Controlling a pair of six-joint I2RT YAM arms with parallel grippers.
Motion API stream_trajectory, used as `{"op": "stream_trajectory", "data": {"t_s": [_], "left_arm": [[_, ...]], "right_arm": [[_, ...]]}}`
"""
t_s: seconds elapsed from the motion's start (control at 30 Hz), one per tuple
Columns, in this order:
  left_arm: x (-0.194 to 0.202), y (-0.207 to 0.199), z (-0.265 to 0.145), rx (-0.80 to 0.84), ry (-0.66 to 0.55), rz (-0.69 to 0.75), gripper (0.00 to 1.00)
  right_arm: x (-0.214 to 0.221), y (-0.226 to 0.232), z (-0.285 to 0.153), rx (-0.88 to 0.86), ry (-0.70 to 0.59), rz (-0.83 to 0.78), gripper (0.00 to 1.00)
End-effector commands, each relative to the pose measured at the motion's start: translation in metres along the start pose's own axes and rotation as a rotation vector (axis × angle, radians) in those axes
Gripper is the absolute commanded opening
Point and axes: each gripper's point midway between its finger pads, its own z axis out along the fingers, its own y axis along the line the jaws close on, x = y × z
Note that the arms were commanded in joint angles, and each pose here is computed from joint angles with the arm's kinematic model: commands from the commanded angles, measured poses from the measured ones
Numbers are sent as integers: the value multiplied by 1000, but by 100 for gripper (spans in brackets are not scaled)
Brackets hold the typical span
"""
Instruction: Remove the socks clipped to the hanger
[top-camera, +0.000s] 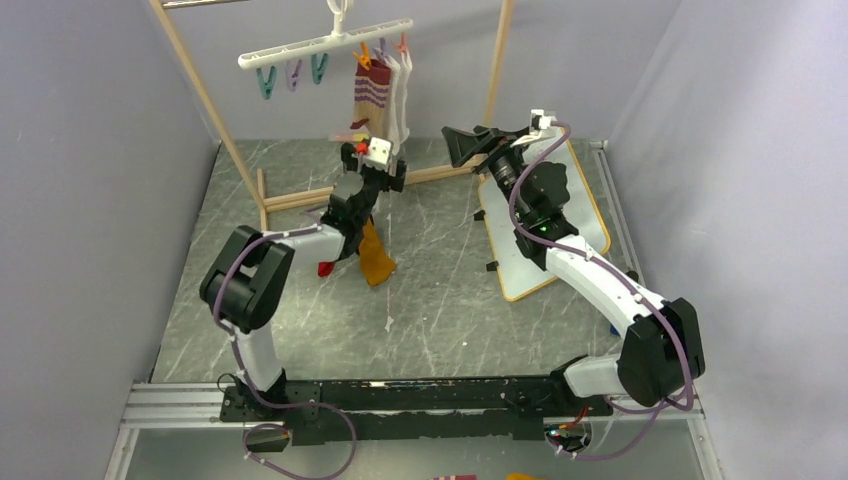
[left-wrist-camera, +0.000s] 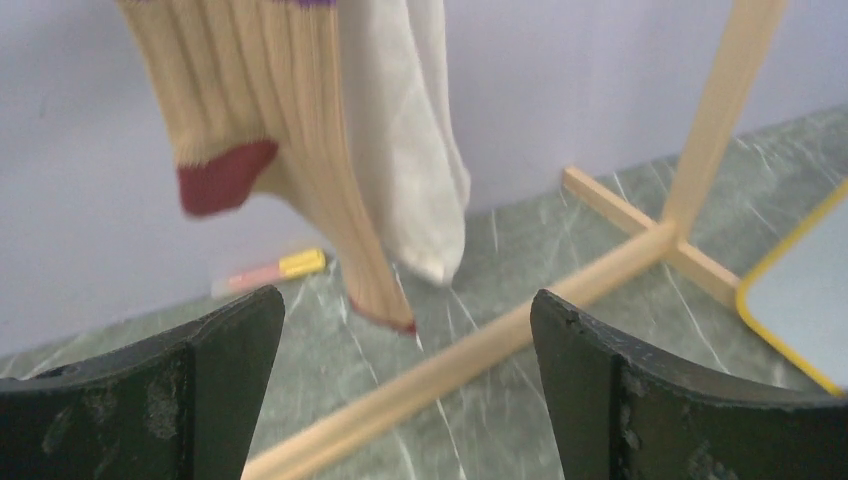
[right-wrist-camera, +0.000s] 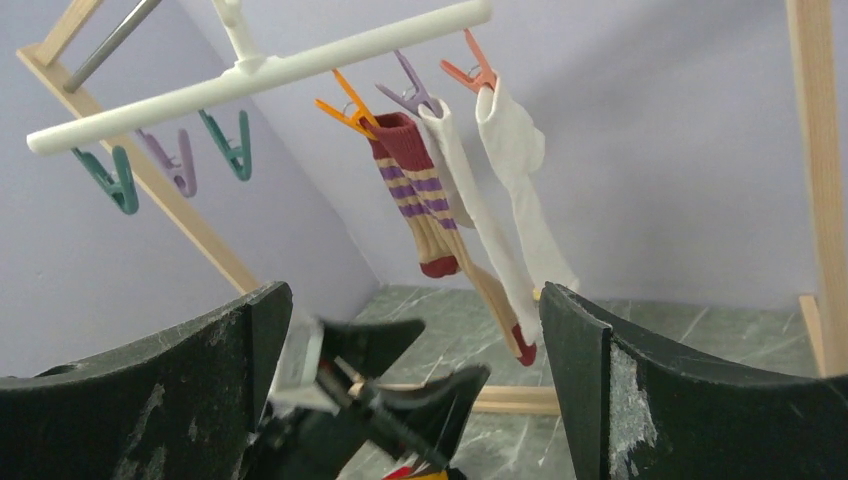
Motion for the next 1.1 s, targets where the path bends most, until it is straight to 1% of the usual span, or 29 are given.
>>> {"op": "stream_trajectory", "data": {"t_s": [0.0,0.17,0.37,0.77,1.07], "left_arm": [[-11,9,37,-6,-68,-32,98],[3,22,67,-79,-54,-3,98],[14,35,83,-140,-40,-4,98],[30,50,85,-156,-16,-11,97],[44,51,90,-148,8,-20,98]], "right_arm": [[-4,8,-4,-33,-5,19,100],[-3,5,-7,-27,2,13,100],[-4,1,-9,-19,-1,7,100],[0,-3,-8,-21,8,11,100],[-1,-6,-7,-19,9,9,100]]}}
